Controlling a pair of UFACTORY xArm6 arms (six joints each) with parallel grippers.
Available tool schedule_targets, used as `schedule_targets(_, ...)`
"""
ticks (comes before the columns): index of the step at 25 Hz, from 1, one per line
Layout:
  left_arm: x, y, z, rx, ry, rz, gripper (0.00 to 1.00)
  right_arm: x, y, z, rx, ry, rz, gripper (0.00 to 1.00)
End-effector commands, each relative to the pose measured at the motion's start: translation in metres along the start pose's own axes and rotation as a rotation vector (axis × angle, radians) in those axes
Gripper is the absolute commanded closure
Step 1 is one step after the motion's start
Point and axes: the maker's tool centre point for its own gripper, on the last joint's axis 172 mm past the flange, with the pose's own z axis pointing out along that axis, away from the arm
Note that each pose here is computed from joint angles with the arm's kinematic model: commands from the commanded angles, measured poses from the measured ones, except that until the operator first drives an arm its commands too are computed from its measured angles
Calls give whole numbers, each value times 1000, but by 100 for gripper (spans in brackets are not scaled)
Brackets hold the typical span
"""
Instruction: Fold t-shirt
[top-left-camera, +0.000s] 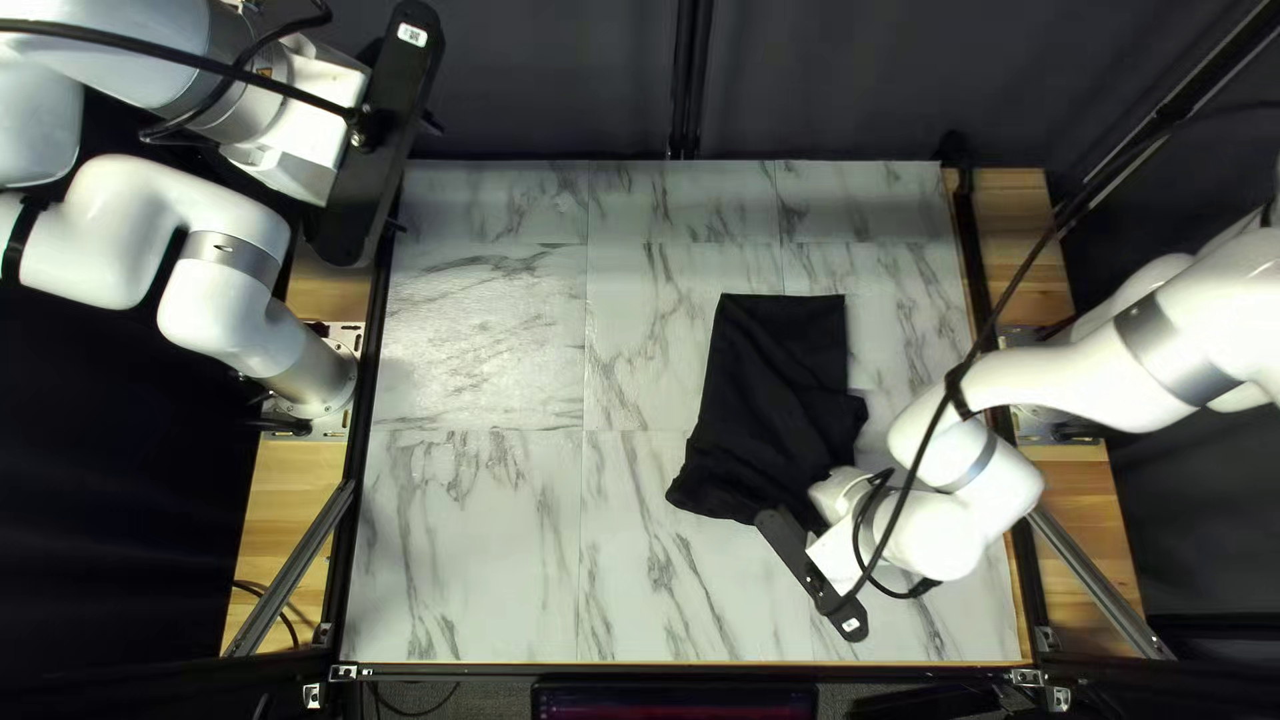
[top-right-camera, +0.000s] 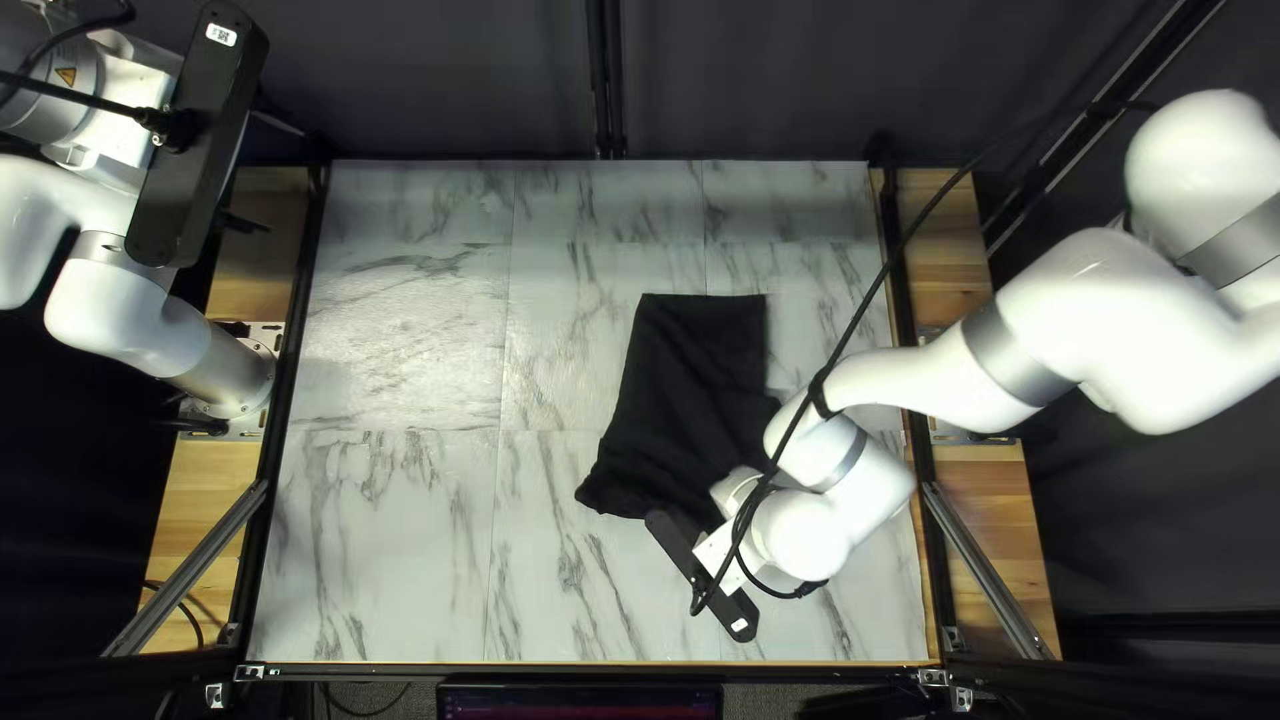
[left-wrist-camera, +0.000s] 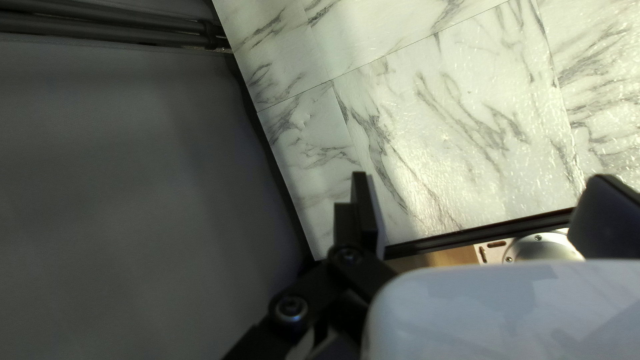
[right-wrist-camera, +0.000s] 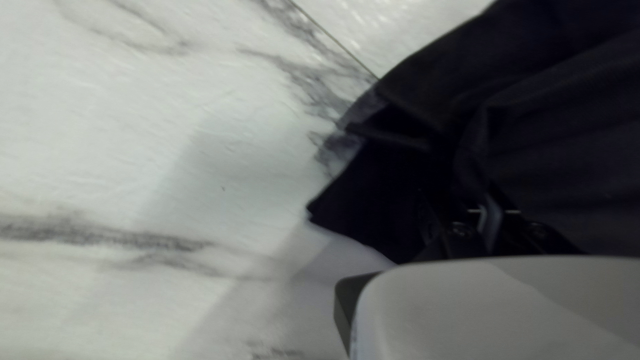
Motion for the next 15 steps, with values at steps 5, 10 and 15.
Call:
schedule_targets(5, 0, 0, 0, 0, 0, 0, 0, -3, 12, -35, 2, -46, -37, 100)
schedule_targets(10, 0, 0, 0, 0, 0, 0, 0, -18, -9, -14, 75, -53, -81, 100)
schedule_targets(15, 0, 0, 0, 0, 0, 0, 0, -32, -21, -4, 133, -66, -103, 3)
